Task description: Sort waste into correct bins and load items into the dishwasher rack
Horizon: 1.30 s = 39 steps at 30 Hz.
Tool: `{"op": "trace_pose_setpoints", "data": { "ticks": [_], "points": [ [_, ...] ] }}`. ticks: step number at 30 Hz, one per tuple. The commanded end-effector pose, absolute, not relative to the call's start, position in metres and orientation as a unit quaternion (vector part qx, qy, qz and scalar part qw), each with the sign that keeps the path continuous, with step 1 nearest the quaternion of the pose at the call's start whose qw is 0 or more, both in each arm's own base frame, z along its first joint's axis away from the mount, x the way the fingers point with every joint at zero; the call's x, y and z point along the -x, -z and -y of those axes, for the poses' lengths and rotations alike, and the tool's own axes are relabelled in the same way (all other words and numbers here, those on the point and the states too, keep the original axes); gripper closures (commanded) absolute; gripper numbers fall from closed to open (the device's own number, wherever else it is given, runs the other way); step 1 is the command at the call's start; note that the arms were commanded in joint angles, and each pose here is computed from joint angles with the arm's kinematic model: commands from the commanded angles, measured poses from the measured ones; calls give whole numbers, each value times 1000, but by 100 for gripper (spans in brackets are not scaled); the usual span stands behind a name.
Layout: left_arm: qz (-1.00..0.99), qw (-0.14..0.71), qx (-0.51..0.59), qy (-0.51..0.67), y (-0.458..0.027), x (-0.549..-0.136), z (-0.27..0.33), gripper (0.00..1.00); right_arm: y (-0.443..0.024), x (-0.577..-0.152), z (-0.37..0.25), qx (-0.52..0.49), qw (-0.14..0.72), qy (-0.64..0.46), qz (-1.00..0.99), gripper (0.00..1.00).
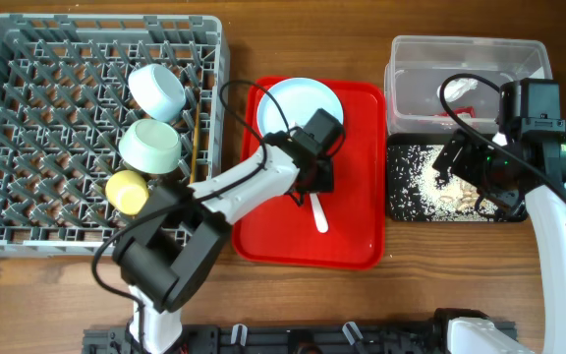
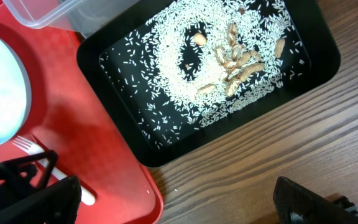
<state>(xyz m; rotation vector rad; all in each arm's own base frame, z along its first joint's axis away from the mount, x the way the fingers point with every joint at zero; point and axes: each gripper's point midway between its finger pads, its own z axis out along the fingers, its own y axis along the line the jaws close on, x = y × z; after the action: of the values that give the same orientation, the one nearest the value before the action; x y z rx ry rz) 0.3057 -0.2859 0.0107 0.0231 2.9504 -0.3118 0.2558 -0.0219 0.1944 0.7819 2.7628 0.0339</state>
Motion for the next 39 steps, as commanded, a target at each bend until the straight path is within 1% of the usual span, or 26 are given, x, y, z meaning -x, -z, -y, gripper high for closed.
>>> {"op": "trace_pose_setpoints", "data": {
  "ticks": [1, 7, 11, 13, 17, 26, 31, 36, 39],
  "points": [
    [-994, 94, -8, 51, 4, -303, 275, 38, -200, -261, 22, -264, 146, -18, -953, 0],
    [-996, 81, -19, 29, 15, -292, 274, 39, -200, -262, 22, -264, 147, -18, -953, 0],
    [-997, 70, -26, 20, 22, -283, 272, 46, -200, -262, 22, -264, 147, -18, -953, 0],
    [-997, 68, -26, 17, 23, -282, 270, 60, -200, -262, 22, -264, 147, -18, -953, 0],
    [-998, 63, -26, 13, 23, -280, 268, 77, -200, -262, 20, -264, 146, -22, -953, 0],
    [-998, 55, -26, 5, 23, -276, 264, 86, -200, -261, 20, -264, 145, -21, -953, 0],
    [-999, 48, -26, -2, 21, -273, 260, 96, -200, -261, 20, -264, 145, -21, -953, 0],
    [-998, 60, -26, 8, 6, -275, 262, 96, -200, -261, 20, -264, 145, -21, -953, 0],
    [-996, 90, -24, 17, -15, -282, 262, 96, -200, -261, 20, -264, 144, -21, -954, 0]
  ]
}}
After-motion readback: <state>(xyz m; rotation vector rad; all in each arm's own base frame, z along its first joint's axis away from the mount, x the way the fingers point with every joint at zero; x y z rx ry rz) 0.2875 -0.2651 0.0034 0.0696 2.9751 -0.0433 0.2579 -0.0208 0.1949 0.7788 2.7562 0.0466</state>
